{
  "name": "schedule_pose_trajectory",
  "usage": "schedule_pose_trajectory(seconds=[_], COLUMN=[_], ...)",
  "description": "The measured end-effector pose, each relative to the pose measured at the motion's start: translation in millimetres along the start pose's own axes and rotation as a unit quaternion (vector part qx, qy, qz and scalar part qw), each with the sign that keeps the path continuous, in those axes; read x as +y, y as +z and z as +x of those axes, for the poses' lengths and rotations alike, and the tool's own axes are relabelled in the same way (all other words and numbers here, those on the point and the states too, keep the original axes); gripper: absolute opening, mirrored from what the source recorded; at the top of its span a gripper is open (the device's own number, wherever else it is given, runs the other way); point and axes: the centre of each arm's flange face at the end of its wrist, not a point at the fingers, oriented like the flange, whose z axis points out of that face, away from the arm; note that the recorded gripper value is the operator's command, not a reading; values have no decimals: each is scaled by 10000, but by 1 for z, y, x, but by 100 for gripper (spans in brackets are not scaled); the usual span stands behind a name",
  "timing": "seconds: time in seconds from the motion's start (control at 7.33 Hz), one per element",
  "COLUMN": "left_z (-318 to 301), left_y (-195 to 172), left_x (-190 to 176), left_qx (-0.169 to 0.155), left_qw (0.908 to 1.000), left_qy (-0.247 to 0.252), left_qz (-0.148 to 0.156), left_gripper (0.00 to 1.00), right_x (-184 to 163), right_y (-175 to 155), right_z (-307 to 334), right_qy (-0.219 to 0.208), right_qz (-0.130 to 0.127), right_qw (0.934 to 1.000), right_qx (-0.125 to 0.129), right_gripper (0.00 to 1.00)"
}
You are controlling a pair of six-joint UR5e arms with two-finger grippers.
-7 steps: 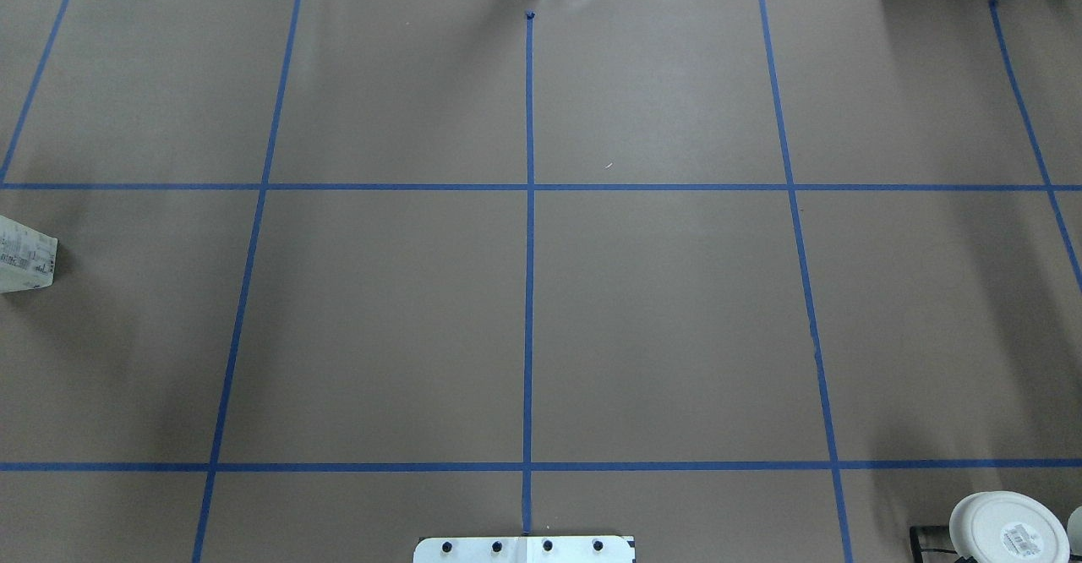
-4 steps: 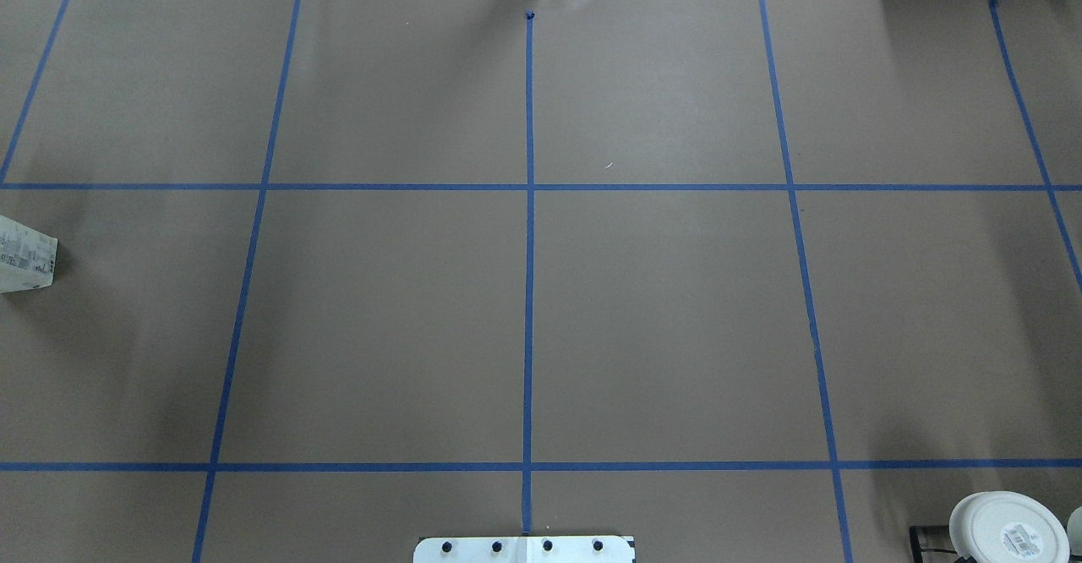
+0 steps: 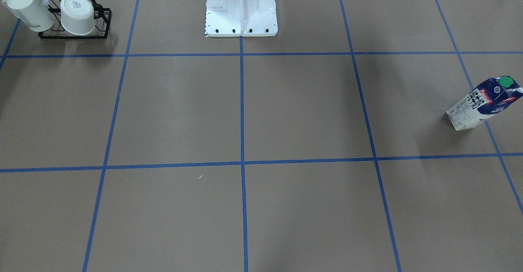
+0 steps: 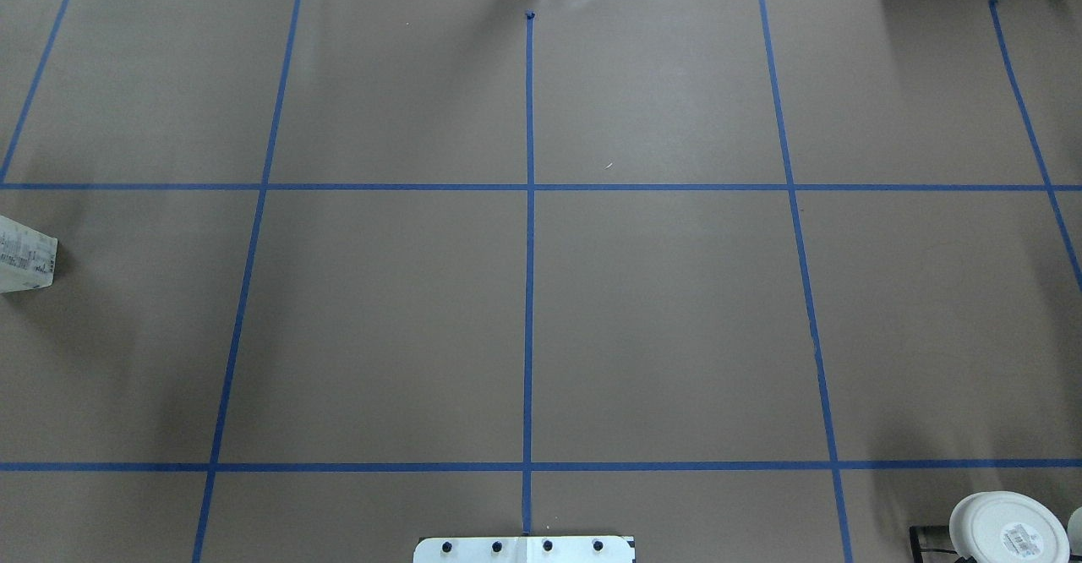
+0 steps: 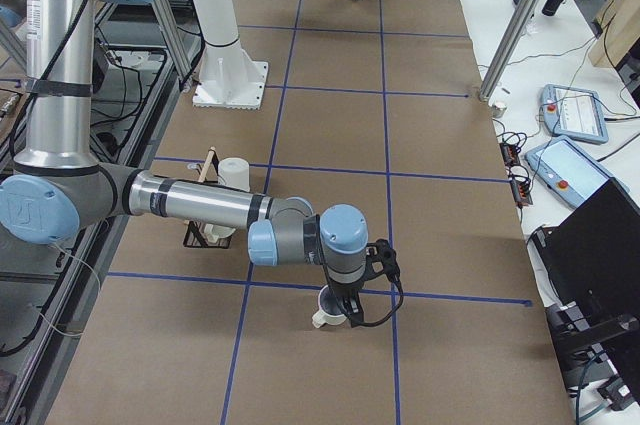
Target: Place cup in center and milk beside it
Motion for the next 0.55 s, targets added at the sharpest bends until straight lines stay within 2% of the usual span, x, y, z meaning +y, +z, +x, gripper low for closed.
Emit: schedule_pose_trajectory(seconds=[0.27, 0.41, 0.55], left_z=[1, 1, 1], left_y=[-1, -1, -1], left_x=[-1, -2, -2], left_qx=[-7, -10, -11], left_qw=[10000, 10000, 10000], left_qy=[38, 53, 61], left_qz=[38, 55, 64], left_gripper=[99, 99, 99], right_x=[-2, -3, -2], right_y=[12, 17, 21], right_z=[-7, -10, -11], right_qy=[-89, -128, -138], right_qz=[-114, -162, -209], right_qw=[9999, 9998, 9997], right_qx=[-39, -63, -80], right_gripper=[63, 38, 20])
